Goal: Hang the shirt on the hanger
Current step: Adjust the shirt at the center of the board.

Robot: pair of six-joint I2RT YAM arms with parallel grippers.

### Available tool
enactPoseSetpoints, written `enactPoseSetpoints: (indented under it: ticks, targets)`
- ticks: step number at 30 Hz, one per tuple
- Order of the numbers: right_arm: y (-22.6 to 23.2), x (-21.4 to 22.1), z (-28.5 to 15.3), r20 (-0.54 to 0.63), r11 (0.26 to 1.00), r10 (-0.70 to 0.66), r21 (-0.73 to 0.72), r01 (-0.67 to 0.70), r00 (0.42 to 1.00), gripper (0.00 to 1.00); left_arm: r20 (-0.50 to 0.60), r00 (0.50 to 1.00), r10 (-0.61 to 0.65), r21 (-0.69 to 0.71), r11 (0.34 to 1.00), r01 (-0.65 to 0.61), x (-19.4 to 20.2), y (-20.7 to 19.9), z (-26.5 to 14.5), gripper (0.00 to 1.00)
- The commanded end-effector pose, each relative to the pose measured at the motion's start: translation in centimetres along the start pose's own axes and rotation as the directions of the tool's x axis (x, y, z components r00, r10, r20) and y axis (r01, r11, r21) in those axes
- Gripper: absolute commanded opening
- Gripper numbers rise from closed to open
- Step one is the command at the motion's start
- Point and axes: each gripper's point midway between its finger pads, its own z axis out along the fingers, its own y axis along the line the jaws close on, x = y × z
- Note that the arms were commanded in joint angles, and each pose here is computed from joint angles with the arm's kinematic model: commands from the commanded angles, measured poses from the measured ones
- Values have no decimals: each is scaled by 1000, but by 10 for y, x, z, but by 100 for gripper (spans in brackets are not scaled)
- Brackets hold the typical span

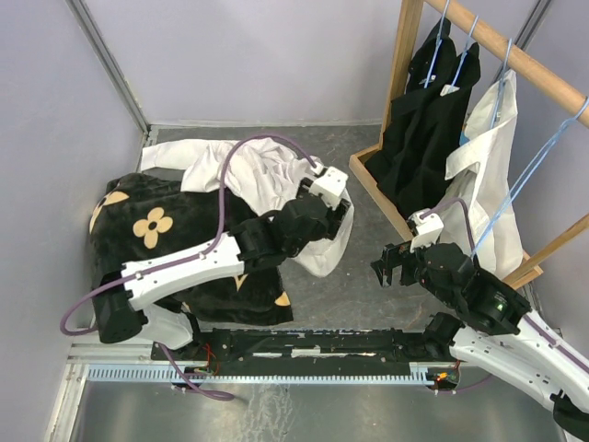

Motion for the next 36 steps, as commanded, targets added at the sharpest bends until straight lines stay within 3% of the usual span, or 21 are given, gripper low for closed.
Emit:
enactPoseSetpoints:
  ticks: [1,11,16,20,30,36]
  targets:
    - [-4,-3,4,11,999,7,33,-8,1000,99,155,982,-112,-108,986,129,-45,41,-38,71]
    - [16,16,40,-163,999,-47,16,50,985,99,92,954,-285,-330,895,299,11,134,-82,74]
    - [21,14,57,-193,998,-4,58,16,981,99,30,939,-343,-302,892,336,46,144,-79,75]
    - [29,16,63,-197,999,35,41,-27,980,99,-25,937,-349,-372,873,316,64,156,-73,76]
    - [43,32,55,-235,996,52,-61,-68,971,99,63,914,-401,-546,753,368,67,235,-40,83]
    - [41,24,41,-227,996,-14,-90,-6,974,99,102,894,-436,-609,683,402,60,276,-18,83]
